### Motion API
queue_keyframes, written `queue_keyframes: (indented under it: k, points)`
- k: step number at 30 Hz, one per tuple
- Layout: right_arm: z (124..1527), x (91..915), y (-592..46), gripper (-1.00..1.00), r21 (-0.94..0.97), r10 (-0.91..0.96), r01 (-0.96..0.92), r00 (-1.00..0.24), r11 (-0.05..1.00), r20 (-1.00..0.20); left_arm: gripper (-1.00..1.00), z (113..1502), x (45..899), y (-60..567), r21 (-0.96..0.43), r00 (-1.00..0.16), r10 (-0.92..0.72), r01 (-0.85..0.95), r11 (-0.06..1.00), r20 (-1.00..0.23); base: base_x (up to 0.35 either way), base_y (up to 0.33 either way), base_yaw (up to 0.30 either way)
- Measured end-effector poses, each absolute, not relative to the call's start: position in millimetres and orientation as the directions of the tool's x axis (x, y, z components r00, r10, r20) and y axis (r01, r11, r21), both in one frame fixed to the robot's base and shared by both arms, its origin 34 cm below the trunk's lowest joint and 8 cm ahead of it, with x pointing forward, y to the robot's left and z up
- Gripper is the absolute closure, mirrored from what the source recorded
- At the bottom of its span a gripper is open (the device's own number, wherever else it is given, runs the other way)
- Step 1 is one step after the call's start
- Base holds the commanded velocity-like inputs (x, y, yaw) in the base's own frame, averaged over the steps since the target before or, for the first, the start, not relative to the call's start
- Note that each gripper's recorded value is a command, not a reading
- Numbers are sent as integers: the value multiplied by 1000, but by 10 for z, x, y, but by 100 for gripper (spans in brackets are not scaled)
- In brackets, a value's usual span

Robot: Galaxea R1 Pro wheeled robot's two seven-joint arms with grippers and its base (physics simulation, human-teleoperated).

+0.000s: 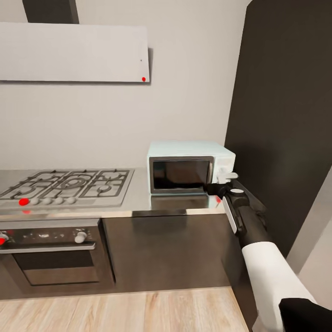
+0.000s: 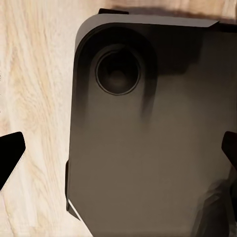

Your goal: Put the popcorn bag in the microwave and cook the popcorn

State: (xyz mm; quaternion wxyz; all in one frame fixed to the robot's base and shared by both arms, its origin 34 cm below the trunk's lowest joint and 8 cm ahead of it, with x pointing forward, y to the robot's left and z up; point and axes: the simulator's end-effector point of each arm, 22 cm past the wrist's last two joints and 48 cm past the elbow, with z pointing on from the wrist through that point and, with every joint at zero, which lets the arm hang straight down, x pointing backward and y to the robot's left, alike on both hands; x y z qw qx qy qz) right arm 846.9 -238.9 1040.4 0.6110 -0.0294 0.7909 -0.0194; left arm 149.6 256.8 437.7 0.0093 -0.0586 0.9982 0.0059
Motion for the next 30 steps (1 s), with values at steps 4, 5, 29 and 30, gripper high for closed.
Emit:
queue_keyframes:
  k: [4, 5, 29, 30]
  points:
    - [10400, 8468, -2391, -100, -66, -69, -22, -253, 998, -965, -100, 4377, 1496, 2568, 11, -993, -117, -118, 993, -19, 314, 0, 0]
    - [10398, 8468, -2392, -100, -66, -69, -22, -253, 998, -965, -100, 4377, 1496, 2568, 11, -993, -117, -117, 993, -19, 319, 0, 0]
    - [10211, 8474, -2647, -100, -34, -25, 27, -292, 999, -956, -100, 4376, 1496, 2568, 11, -993, -117, -117, 993, -19, 109, 0, 0]
    - [10211, 8474, -2642, -100, -35, -25, 27, -292, 999, -956, -100, 4376, 1496, 2568, 11, -993, -117, -117, 993, -19, 0, 0, 0]
